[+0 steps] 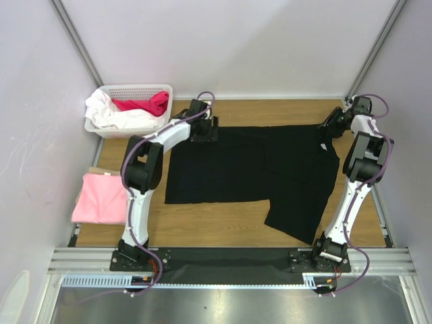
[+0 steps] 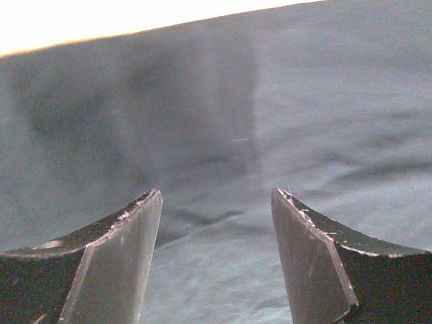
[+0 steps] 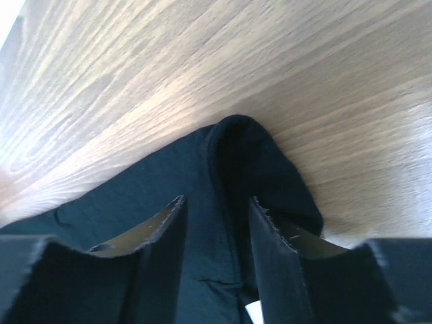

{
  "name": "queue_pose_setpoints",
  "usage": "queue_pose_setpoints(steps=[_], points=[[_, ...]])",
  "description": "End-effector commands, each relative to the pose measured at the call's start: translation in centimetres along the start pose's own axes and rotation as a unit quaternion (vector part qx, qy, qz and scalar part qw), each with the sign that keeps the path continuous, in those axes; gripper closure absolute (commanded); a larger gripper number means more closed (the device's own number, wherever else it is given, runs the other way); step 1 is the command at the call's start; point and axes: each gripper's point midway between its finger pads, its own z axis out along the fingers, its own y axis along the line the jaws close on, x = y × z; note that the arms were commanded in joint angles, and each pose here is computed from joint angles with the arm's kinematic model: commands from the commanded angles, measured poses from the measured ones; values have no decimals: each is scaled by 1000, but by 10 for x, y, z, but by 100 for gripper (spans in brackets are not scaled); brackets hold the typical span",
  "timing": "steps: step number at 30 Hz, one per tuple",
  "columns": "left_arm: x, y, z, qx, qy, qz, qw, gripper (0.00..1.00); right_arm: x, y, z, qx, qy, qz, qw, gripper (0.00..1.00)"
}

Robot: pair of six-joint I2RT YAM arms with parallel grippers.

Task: Fold and stack the t-shirts
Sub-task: Fold the tshirt

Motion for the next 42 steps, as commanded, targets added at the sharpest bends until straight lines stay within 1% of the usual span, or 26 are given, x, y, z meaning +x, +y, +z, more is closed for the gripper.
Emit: queue_pose_setpoints(steps=[1, 2, 4, 5, 6, 7, 8, 10, 11, 12, 14, 15, 19, 22, 24, 28, 36, 42], points=[[-65, -71, -43, 56, -117, 125, 984, 28, -28, 40, -44, -30, -33, -11, 999, 51], [-64, -89, -43, 64, -124, 148, 979, 28, -27, 44, -49, -28, -34, -2, 999, 50], [-68, -107, -38, 70, -138, 184, 971, 28, -27, 51, -67, -27, -37, 10, 999, 48], [-63, -119, -34, 75, -137, 199, 967, 28, -16, 46, -68, -16, -26, 28, 999, 47], [-70, -128, -36, 77, -149, 213, 963, 28, -13, 47, -73, -14, -25, 33, 999, 47], [-65, -133, -25, 78, -144, 222, 961, 28, -11, 50, -83, -16, -28, 35, 999, 47], [-62, -143, -23, 85, -143, 233, 958, 28, 4, 43, -84, -7, -12, 47, 999, 47], [-64, -152, -19, 86, -150, 248, 953, 29, 18, 40, -89, -2, -1, 68, 998, 47], [-61, -155, -15, 88, -150, 254, 951, 29, 19, 44, -101, -9, -6, 73, 997, 48], [-60, -155, -12, 84, -150, 256, 951, 29, 39, 36, -98, -3, 15, 95, 995, 48], [-56, -156, -8, 84, -147, 265, 949, 32, 50, 41, -108, -13, 20, 99, 995, 48], [-54, -154, -6, 81, -145, 277, 947, 32, 66, 36, -108, -8, 36, 108, 993, 49], [-42, -151, 2, 73, -130, 303, 941, 34, 93, 33, -116, -5, 62, 118, 991, 50], [-26, -149, 8, 76, -114, 324, 936, 35, 106, 29, -119, -1, 74, 118, 990, 50], [-14, -146, 12, 79, -101, 335, 934, 36, 110, 28, -119, 1, 79, 118, 990, 51], [-2, -142, 17, 80, -91, 338, 933, 36, 111, 29, -119, -2, 82, 120, 989, 51], [2, -143, 28, 85, -91, 327, 937, 36, 107, 30, -119, -2, 78, 118, 990, 52], [3, -142, 31, 78, -86, 326, 938, 39, 106, 30, -120, 0, 78, 117, 990, 52]])
